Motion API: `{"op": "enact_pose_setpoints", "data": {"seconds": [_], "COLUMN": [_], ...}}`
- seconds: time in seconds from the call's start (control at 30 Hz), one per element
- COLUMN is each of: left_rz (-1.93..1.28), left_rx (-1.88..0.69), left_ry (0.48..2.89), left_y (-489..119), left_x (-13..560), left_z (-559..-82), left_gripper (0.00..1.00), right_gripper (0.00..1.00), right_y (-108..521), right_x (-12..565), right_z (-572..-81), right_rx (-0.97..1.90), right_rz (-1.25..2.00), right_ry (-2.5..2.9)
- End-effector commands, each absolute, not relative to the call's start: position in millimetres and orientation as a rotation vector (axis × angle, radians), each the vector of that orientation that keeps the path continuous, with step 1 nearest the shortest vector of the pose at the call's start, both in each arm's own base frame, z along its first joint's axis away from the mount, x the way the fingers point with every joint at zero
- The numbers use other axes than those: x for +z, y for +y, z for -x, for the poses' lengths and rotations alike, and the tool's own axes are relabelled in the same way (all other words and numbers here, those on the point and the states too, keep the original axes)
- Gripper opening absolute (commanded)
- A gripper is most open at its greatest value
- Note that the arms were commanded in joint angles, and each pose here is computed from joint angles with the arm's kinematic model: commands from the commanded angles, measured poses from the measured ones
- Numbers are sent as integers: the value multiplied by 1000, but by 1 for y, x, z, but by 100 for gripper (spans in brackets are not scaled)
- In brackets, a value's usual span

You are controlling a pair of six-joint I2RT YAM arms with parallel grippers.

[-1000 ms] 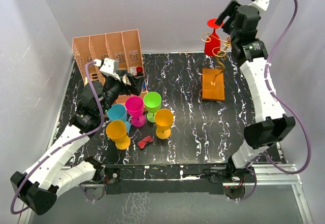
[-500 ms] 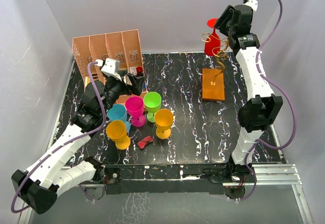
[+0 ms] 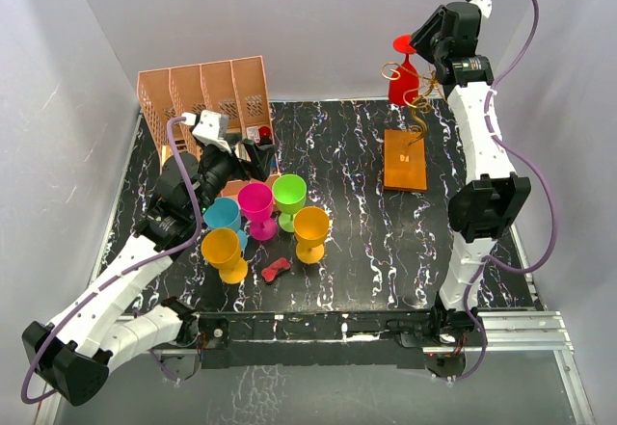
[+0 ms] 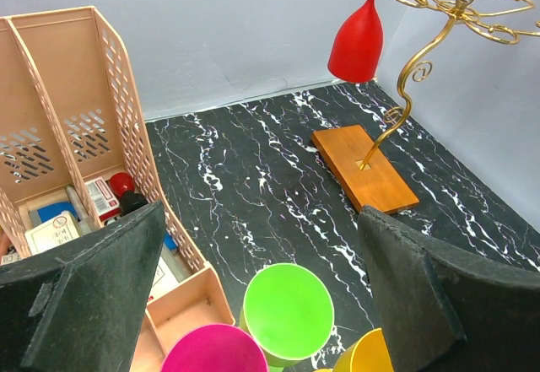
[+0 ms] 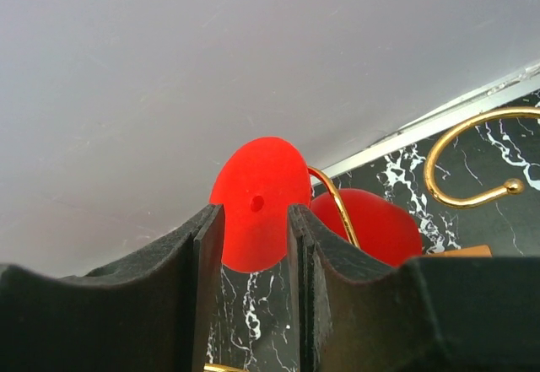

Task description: Take the wine glass off the wine glass rack

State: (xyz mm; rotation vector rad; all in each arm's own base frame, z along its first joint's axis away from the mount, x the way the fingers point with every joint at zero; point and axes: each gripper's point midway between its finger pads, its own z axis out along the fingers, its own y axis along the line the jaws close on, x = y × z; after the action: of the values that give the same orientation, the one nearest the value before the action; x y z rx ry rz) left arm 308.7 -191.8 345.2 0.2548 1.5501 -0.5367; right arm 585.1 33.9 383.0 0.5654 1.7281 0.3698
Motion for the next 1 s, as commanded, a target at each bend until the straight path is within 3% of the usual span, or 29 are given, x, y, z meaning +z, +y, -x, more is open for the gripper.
{"op": "enact_pose_setpoints", "data": {"seconds": [0.0,0.97], "left_rz": [-258,-255], "left_rx": [-546,-541], "left_ry": [1497,1493], "left_y": [-192,-191], "left_x": [358,359], "left_z": [-306,-306], "left_gripper": [95,95], "right_gripper": [40,43], "right_y": [32,28], "right_x": [409,383], "right_z": [-581,-593], "right_rx": [391,350], "right_rz": [-571,-604], "right_ry": [1675,1729]}}
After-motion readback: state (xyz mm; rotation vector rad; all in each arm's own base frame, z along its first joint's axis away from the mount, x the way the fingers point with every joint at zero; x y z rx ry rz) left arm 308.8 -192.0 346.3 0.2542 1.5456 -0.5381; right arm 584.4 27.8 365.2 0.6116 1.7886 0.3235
